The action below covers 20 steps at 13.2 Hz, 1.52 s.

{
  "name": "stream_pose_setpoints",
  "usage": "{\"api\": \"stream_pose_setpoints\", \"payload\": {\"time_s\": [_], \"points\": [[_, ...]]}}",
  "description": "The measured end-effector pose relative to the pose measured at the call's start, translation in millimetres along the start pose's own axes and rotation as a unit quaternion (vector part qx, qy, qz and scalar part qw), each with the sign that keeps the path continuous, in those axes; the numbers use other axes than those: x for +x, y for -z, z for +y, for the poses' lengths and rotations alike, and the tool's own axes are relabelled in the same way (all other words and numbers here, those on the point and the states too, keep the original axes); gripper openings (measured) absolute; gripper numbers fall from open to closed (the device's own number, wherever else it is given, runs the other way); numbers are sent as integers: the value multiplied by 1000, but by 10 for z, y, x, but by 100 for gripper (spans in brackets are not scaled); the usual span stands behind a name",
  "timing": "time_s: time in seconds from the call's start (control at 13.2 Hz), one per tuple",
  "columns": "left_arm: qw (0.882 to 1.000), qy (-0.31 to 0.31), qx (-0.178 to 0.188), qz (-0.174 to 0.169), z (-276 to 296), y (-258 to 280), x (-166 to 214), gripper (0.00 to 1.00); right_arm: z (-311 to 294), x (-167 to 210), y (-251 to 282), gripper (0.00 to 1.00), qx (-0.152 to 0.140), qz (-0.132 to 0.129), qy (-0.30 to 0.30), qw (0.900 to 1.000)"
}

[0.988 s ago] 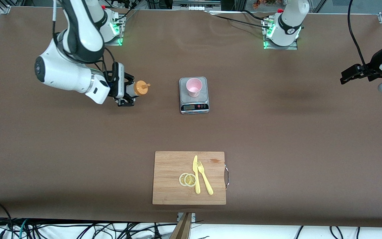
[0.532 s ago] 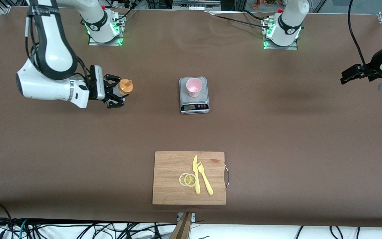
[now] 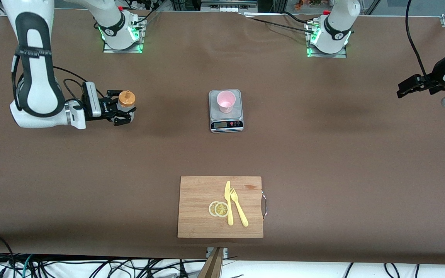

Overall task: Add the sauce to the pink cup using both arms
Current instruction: 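Raise the bottle upright and carry it back with the right gripper, then lower the bottle onto the table and open the right gripper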

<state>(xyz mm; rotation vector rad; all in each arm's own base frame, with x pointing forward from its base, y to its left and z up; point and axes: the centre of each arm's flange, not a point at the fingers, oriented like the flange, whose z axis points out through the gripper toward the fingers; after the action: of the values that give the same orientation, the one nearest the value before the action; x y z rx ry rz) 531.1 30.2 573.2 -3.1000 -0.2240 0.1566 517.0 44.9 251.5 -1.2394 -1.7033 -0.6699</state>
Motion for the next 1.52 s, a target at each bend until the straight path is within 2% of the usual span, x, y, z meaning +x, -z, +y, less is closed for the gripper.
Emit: {"api": "stream_pose_setpoints", "payload": {"time_s": [0.23, 0.46, 0.91, 1.22, 1.52], "points": [[1000, -1, 0, 1, 6, 9, 0, 100, -201, -478, 8, 26, 5, 44, 25, 999], [1000, -3, 0, 4, 33, 39, -2, 100, -325, -806, 1, 26, 5, 80, 10, 997], [1000, -8, 0, 12, 83, 109, -4, 100, -204, -1009, 102, 26, 2, 88, 9, 996], [999, -14, -2, 34, 146, 327, -8, 100, -155, -1082, 223, 26, -2, 89, 11, 996], [999, -15, -1, 35, 164, 337, -10, 100, -131, -1273, 87, 26, -13, 107, 9, 994]]}}
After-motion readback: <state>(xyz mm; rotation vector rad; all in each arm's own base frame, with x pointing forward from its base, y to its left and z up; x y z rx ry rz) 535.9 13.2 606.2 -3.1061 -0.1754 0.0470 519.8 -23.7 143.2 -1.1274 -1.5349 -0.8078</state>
